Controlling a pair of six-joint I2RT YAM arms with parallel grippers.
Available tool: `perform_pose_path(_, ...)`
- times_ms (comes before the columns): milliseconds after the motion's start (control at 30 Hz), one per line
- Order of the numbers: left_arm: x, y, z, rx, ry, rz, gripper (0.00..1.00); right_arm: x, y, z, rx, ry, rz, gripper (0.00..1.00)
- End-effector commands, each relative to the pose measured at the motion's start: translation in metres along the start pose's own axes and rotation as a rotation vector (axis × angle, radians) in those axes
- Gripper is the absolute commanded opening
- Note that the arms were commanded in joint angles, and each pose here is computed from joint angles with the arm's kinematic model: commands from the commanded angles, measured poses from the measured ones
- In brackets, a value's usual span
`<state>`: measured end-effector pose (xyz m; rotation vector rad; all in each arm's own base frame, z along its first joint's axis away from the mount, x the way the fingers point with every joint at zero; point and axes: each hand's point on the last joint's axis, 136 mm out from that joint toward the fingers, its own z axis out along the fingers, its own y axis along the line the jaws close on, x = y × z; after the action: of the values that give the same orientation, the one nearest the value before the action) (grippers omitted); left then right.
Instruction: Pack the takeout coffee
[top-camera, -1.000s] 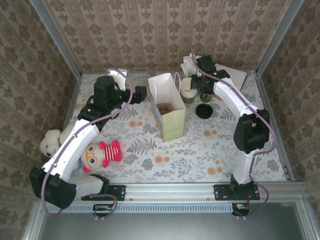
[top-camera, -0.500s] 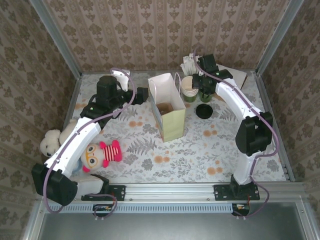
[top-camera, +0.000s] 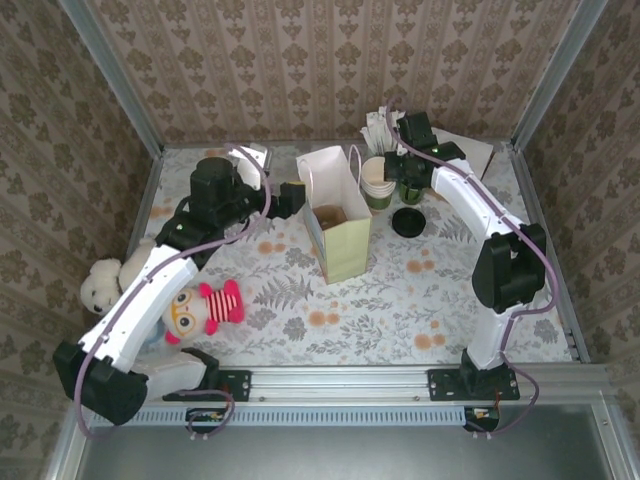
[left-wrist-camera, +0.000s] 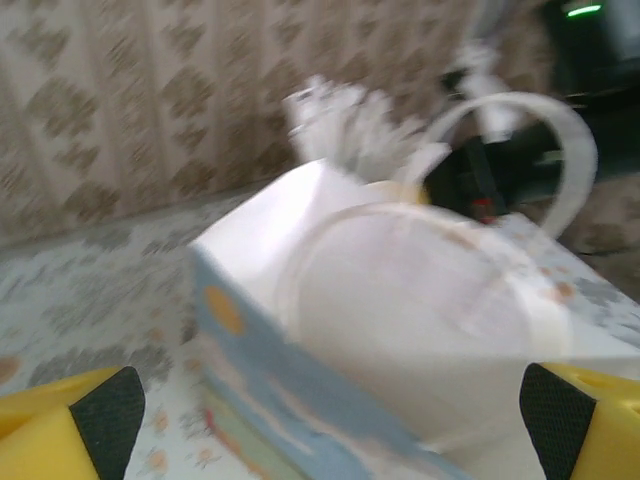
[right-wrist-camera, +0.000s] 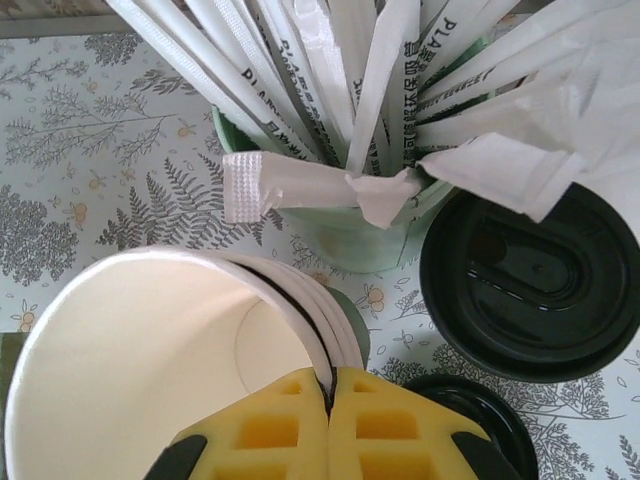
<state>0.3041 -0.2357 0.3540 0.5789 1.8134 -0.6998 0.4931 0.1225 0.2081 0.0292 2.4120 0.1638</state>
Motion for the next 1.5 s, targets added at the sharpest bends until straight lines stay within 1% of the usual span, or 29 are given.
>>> perform_pose_path(0,-0.022,-0.087,-0.032,0.283,-0.064,0.209,1.0,-0.016,0.008,-0.018,-0.059,-0.113,0.008,0.0)
perform_pose_path(33,-0.017,-0.113,-0.034,0.356,-0.036,0.262,1.0,-0.007,0.003,-0.015,-0.02,-0.019,-0.017,0.0)
perform_pose_path(67,-0.011,-0.131,-0.035,0.412,-0.001,0.294,1.0,-0.002,-0.004,-0.009,0.026,0.038,-0.024,0.0)
perform_pose_path(100,-0.003,-0.151,-0.032,0.48,0.035,0.327,1.0,-0.001,-0.004,-0.005,0.029,0.029,-0.013,0.0)
perform_pose_path(167,0.01,-0.184,-0.023,0.597,0.082,0.377,1.0,-0.01,0.011,-0.007,-0.081,-0.084,0.016,0.0)
perform_pose_path(200,0.016,-0.2,-0.017,0.65,0.099,0.392,1.0,-0.012,0.012,-0.008,-0.075,-0.065,0.01,0.0)
perform_pose_path(233,0.023,-0.212,-0.006,0.684,0.127,0.407,1.0,-0.008,0.003,-0.008,-0.023,-0.017,0.012,0.0)
perform_pose_path(267,0.029,-0.219,0.004,0.703,0.146,0.414,1.0,-0.009,0.001,-0.008,-0.009,-0.03,0.023,0.0)
perform_pose_path(300,0.036,-0.228,0.015,0.728,0.161,0.412,1.0,-0.016,0.004,-0.01,-0.044,-0.106,0.043,0.0)
perform_pose_path(333,0.045,-0.236,0.026,0.753,0.179,0.411,1.0,-0.02,0.009,-0.013,-0.081,-0.144,0.031,0.0)
perform_pose_path(400,0.063,-0.24,0.049,0.756,0.225,0.404,1.0,-0.008,-0.001,-0.006,-0.01,0.003,-0.001,0.0)
perform_pose_path(433,0.072,-0.24,0.06,0.75,0.249,0.397,1.0,-0.007,-0.004,-0.003,0.003,0.013,0.016,0.0)
perform_pose_path(500,0.089,-0.24,0.077,0.738,0.282,0.39,1.0,-0.016,0.008,-0.008,-0.09,-0.102,0.05,0.0)
perform_pose_path(533,0.098,-0.239,0.085,0.728,0.296,0.395,1.0,-0.017,0.011,-0.011,-0.101,-0.093,0.04,0.0)
perform_pose_path(567,0.107,-0.238,0.092,0.708,0.307,0.402,1.0,-0.013,0.004,-0.01,-0.053,-0.034,0.03,0.0)
perform_pose_path(600,0.115,-0.235,0.1,0.679,0.313,0.409,1.0,-0.012,-0.002,-0.009,-0.016,-0.015,0.035,0.0)
perform_pose_path(667,0.134,-0.221,0.122,0.58,0.321,0.414,1.0,-0.018,0.003,-0.011,-0.066,-0.096,0.046,0.0)
perform_pose_path(700,0.141,-0.211,0.132,0.522,0.321,0.406,1.0,-0.02,0.005,-0.013,-0.074,-0.094,0.032,0.0)
perform_pose_path(767,0.154,-0.184,0.149,0.413,0.332,0.38,1.0,-0.012,-0.009,-0.008,0.006,0.0,0.021,0.0)
perform_pose_path(800,0.157,-0.172,0.155,0.366,0.337,0.365,1.0,-0.01,-0.01,-0.007,0.001,-0.005,0.036,0.0)
perform_pose_path(833,0.164,-0.156,0.16,0.319,0.348,0.346,1.0,-0.012,-0.005,-0.007,-0.042,-0.036,0.048,0.0)
perform_pose_path(867,0.169,-0.143,0.163,0.281,0.355,0.332,1.0,-0.013,-0.003,-0.008,-0.061,-0.049,0.052,0.0)
perform_pose_path(967,0.18,-0.098,0.166,0.153,0.373,0.294,1.0,-0.005,-0.007,-0.004,-0.034,0.006,0.043,0.0)
perform_pose_path(1033,0.185,-0.067,0.164,0.074,0.383,0.284,1.0,-0.003,-0.006,-0.003,-0.044,0.009,0.045,0.0)
perform_pose_path(1100,0.187,-0.04,0.162,0.012,0.393,0.267,1.0,-0.001,-0.004,-0.002,-0.061,0.018,0.048,0.0)
perform_pose_path(1167,0.183,-0.025,0.161,0.0,0.382,0.232,1.0,0.0,0.0,-0.002,-0.078,0.031,0.062,0.0)
perform_pose_path(1267,0.159,-0.033,0.171,0.065,0.278,0.186,1.0,-0.001,0.001,0.0,-0.086,0.039,0.081,0.0)
perform_pose_path(1367,0.133,-0.045,0.197,0.111,0.111,0.166,1.0,0.002,0.002,0.003,-0.081,0.062,0.086,0.0)
perform_pose_path(1467,0.114,-0.045,0.221,0.107,-0.114,0.231,1.0,0.007,0.002,0.005,-0.08,0.087,0.094,0.0)
